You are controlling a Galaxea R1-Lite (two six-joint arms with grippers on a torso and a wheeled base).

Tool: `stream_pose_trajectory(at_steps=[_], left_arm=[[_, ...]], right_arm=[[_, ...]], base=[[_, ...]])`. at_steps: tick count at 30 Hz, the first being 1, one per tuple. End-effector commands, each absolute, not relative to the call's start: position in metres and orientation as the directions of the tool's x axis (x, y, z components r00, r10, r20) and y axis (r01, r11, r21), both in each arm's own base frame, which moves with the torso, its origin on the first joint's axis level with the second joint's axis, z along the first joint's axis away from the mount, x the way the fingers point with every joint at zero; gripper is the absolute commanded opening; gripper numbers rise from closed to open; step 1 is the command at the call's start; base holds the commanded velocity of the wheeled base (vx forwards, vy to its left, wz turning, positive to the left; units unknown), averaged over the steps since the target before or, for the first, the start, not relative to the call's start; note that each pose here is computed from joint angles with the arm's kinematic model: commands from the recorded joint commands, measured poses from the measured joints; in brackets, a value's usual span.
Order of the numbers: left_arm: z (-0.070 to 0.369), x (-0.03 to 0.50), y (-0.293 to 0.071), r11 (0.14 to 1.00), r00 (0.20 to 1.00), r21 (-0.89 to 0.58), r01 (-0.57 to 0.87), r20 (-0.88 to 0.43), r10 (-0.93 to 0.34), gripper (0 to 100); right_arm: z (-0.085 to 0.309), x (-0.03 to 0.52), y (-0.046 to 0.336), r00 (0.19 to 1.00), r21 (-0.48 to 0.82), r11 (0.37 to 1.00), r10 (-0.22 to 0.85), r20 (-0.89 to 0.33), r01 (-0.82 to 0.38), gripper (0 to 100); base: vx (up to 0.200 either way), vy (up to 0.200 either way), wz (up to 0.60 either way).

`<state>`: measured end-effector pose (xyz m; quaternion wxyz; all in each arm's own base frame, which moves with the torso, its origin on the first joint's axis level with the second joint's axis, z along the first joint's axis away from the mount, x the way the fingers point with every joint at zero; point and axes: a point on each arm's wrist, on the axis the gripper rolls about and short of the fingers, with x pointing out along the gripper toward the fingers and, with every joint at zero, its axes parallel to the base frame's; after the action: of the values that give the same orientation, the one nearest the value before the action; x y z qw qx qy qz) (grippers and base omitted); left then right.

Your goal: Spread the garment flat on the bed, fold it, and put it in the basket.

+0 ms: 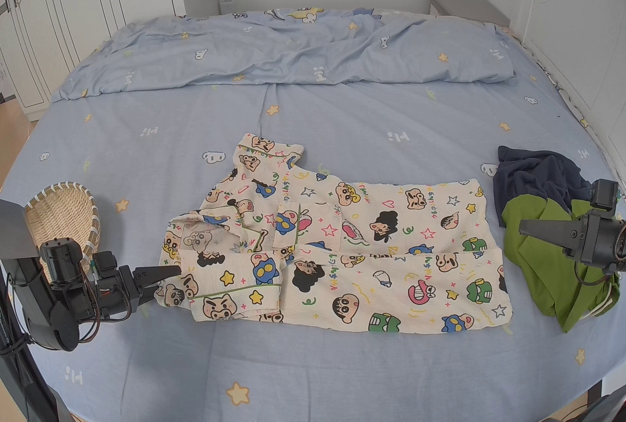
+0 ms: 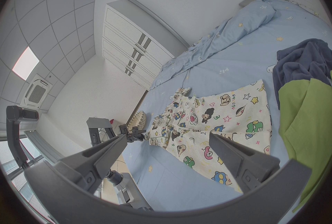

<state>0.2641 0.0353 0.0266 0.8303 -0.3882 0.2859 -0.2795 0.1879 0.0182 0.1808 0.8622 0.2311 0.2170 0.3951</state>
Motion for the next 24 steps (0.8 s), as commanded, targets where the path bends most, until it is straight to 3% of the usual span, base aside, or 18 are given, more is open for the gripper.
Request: stream_pose_trajectory(at_steps=[1,8,24], left_arm=[[0.025,0.267,0.041,0.547,0.693,-0.803,0.236,-0.256,-0.674,100],[0.018,0.269,0.052,0.551,0.713,-0.811,0.196,-0.268,-0.648,100],[0.008,0.272,0.043,0.466,0.636,-0.875,0.131,-0.287,-0.717,100]], right_arm=[[0.181,0.188,0.018,0.594,0.57,0.581,0.782,-0.191,-0.582,100],[0.181,0.188,0.018,0.594,0.569,0.581,0.782,-0.19,-0.582,100],[0.181,0.188,0.018,0.596,0.568,0.582,0.781,-0.189,-0.582,100]], base=[[0.0,0.0,0.0],[0.0,0.0,0.0],[0.0,0.0,0.0]])
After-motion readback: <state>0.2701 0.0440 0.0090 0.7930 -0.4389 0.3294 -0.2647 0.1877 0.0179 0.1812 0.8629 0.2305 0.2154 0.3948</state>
